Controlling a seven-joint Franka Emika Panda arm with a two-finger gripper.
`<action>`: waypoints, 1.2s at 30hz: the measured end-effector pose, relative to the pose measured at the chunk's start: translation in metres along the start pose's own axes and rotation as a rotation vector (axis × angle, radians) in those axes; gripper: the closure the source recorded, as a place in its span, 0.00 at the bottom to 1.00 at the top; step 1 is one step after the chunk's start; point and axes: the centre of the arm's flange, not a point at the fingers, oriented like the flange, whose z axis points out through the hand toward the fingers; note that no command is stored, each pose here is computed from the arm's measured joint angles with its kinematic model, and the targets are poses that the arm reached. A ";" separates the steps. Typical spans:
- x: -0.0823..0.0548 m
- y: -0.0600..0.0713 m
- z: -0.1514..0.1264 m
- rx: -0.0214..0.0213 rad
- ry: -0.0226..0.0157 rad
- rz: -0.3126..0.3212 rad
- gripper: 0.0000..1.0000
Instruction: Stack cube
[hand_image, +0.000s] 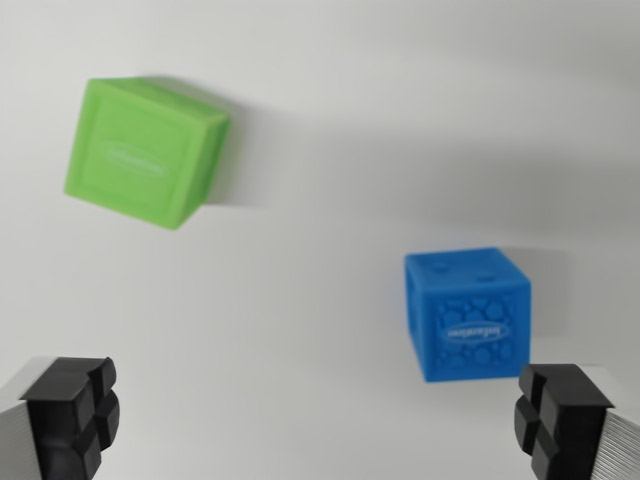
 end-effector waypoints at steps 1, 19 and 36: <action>0.000 0.002 0.002 0.0001 0.0004 -0.002 0.00; 0.008 0.052 0.057 0.0040 0.0097 -0.069 0.00; 0.015 0.095 0.111 0.0053 0.0196 -0.118 0.00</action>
